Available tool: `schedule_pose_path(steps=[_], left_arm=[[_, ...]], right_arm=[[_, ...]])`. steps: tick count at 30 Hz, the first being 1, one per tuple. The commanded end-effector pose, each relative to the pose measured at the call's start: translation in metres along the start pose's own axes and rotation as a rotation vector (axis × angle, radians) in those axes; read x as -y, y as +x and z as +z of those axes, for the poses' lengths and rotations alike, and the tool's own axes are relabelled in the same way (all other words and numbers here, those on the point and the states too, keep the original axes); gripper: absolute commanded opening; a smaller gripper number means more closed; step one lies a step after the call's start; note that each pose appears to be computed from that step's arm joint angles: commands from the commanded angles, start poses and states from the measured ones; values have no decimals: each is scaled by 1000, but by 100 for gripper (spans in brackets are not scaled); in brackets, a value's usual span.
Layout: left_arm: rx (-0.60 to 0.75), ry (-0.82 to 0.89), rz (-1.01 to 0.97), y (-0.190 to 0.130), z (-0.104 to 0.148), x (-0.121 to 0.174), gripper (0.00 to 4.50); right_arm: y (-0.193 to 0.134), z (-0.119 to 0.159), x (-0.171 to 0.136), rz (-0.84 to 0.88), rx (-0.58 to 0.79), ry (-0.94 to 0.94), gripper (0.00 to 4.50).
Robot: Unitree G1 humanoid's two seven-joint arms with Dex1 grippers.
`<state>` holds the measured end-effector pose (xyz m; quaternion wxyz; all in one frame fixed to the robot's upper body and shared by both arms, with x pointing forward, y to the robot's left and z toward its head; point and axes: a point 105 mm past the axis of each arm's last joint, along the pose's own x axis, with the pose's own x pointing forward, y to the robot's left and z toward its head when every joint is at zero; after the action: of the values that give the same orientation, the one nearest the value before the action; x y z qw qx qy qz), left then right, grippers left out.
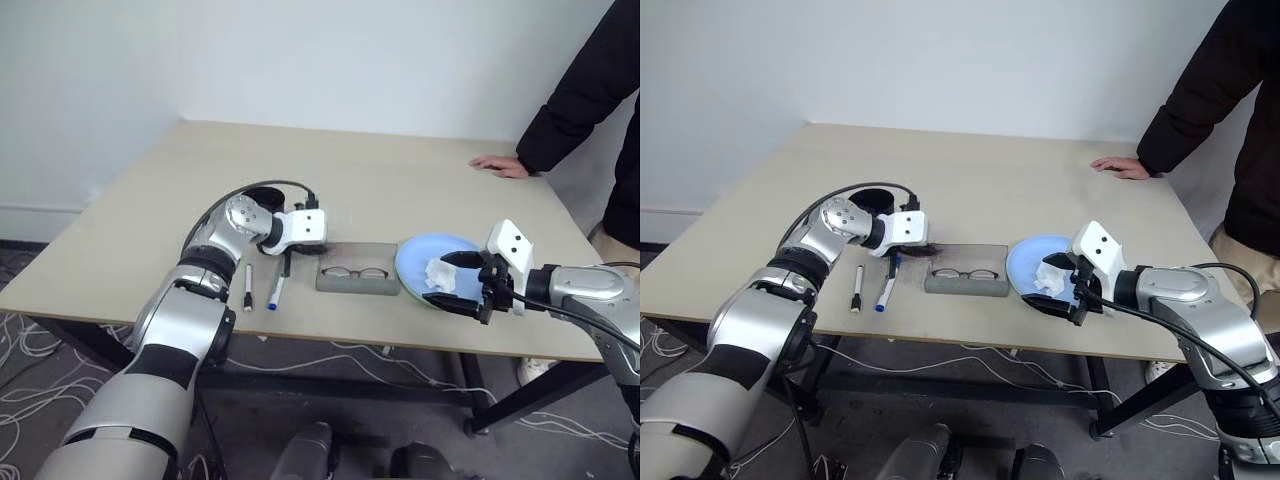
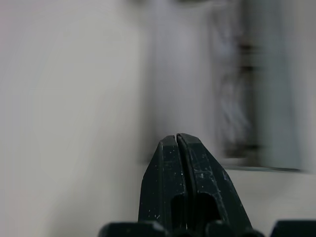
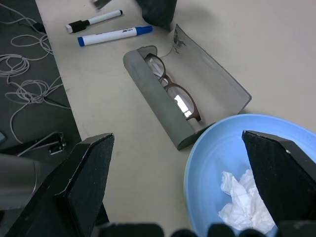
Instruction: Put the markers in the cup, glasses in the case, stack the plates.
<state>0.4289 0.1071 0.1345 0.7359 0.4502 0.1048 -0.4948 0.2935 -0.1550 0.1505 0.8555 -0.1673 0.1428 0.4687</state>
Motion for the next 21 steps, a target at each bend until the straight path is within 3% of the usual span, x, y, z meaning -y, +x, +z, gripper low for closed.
schedule_pose_path(steps=[1,9,21], left_arm=[[18,-33,177,-8,15,-33,2],[-38,-111,297,-4,3,-40,2],[-93,-79,307,37,5,-12,2]], right_arm=[[-2,12,2,-10,32,-43,450],[-2,14,2,-13,35,-45,450],[-6,13,1,-48,35,-30,450]])
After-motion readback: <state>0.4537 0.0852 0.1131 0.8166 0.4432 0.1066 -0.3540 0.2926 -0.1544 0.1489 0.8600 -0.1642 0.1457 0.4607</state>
